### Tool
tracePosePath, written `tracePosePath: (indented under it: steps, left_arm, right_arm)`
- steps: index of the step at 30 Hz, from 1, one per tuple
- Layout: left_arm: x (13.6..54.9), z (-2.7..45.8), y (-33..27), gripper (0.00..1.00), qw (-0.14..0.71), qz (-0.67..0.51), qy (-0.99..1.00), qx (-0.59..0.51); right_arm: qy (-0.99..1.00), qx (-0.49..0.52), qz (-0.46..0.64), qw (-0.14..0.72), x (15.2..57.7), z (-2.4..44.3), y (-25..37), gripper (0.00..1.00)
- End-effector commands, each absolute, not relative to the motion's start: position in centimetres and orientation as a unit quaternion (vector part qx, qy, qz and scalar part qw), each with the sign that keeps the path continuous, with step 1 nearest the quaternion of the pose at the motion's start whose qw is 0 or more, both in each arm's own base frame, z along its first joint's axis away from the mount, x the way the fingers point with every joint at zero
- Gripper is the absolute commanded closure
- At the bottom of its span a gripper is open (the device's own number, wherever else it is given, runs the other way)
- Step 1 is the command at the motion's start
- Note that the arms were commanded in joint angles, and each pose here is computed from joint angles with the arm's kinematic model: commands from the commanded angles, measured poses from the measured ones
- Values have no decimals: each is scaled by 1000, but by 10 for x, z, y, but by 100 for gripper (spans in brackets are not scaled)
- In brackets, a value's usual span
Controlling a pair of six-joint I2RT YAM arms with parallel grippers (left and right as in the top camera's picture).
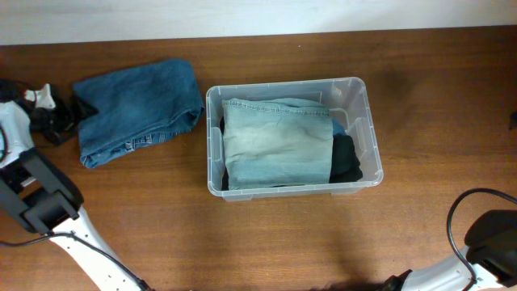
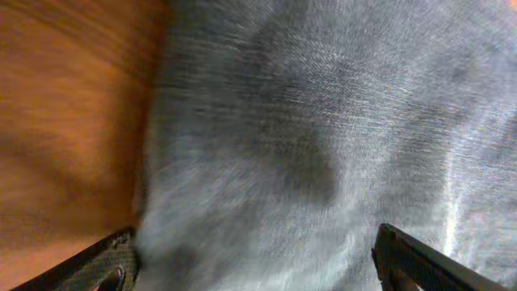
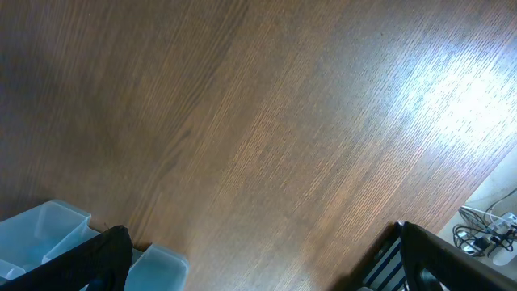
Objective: Pack container
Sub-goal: 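Lower the left gripper and grasp the dark blue jeans' left edge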
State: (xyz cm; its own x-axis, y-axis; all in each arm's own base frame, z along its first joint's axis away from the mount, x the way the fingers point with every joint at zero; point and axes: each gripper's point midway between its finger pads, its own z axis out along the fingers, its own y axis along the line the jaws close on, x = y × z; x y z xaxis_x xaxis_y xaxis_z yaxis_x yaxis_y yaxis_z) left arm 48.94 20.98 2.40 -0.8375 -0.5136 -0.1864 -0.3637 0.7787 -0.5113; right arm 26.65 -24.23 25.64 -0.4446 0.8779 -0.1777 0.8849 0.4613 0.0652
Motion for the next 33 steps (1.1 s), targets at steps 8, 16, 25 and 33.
tracePosePath:
  steps: [8,16,25,33]
  left_arm:
    - [496,-2,194,8,147,-281,918,-239]
    - [488,-14,168,8,97,-336,897,-272]
    - [475,-60,148,29,39,-350,892,-282]
    - [474,-67,149,74,37,-349,892,-284]
  right_arm:
    - [849,518,-21,101,262,263,-240,2]
    - [849,518,-21,101,262,263,-240,2]
    - [849,518,-21,101,262,263,-240,2]
    - [849,518,-21,101,262,263,-240,2]
